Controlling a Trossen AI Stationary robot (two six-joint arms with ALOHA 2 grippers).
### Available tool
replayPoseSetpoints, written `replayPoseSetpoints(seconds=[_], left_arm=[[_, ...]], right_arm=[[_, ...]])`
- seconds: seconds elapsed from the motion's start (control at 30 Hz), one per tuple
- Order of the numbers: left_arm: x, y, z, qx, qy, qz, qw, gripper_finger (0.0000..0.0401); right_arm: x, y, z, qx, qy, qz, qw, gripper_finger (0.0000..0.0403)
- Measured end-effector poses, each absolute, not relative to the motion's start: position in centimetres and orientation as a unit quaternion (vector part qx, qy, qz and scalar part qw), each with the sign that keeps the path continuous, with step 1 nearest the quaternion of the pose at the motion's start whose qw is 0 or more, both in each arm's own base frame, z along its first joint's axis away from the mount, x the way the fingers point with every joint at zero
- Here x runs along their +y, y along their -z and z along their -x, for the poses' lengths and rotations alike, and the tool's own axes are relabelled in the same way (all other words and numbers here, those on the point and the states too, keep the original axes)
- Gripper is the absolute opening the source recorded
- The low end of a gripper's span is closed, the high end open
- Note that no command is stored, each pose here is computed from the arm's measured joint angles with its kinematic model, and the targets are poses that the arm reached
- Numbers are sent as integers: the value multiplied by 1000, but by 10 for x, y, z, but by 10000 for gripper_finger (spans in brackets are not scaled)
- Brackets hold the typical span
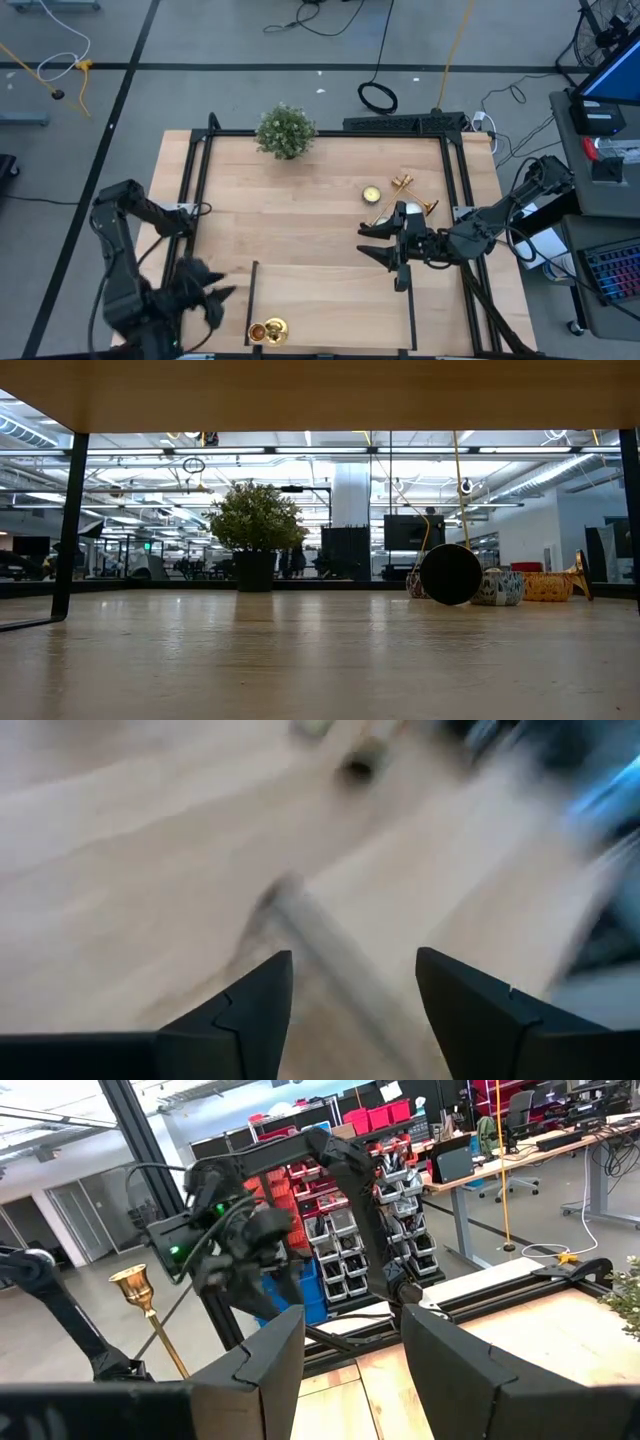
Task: Pick & Place candle stick holders
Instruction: Put the left gold candle holder on the shelf
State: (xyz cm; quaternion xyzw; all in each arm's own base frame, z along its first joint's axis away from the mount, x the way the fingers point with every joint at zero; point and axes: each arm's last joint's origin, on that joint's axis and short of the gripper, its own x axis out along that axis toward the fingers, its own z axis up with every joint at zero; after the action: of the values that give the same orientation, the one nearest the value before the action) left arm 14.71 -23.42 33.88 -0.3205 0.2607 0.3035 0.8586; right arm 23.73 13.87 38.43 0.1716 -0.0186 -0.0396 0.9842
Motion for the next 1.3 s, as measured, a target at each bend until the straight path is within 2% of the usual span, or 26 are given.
replayPoseSetpoints(seconds=[0.13, 0.3, 0.57, 0.7, 0.8, 0.87, 0.97, 1.1, 1.2, 1.3], left_arm=[[-206, -350, -159, 154, -325, 360, 861, 218], [-169, -361, -171, 145, -361, 343, 855, 218], [-131, -375, -174, 276, -364, 312, 833, 218], [-133, -375, -170, 360, -323, 309, 818, 218], [-143, -374, -169, 447, -255, 333, 790, 210], [-157, -376, -168, 470, -196, 354, 785, 193], [-185, -381, -160, 435, -126, 373, 810, 150], [-219, -382, -142, 353, -88, 379, 851, 80], [-249, -374, -128, 326, -53, 363, 871, 23], [-278, -360, -123, 335, -19, 347, 876, 8]], right_arm=[[139, -384, -237, -18, 40, -167, 985, 164], [139, -384, -237, -17, 40, -142, 989, 164], [140, -384, -237, -15, 25, -129, 991, 164], [140, -384, -237, -13, 13, -128, 992, 164], [140, -384, -237, -14, 14, -129, 991, 164], [140, -384, -237, -14, 14, -129, 991, 164], [140, -384, -237, -14, 14, -132, 991, 164], [140, -384, -237, -14, 14, -132, 991, 164], [140, -384, -237, -14, 14, -138, 990, 164], [140, -384, -237, -14, 14, -142, 990, 164]])
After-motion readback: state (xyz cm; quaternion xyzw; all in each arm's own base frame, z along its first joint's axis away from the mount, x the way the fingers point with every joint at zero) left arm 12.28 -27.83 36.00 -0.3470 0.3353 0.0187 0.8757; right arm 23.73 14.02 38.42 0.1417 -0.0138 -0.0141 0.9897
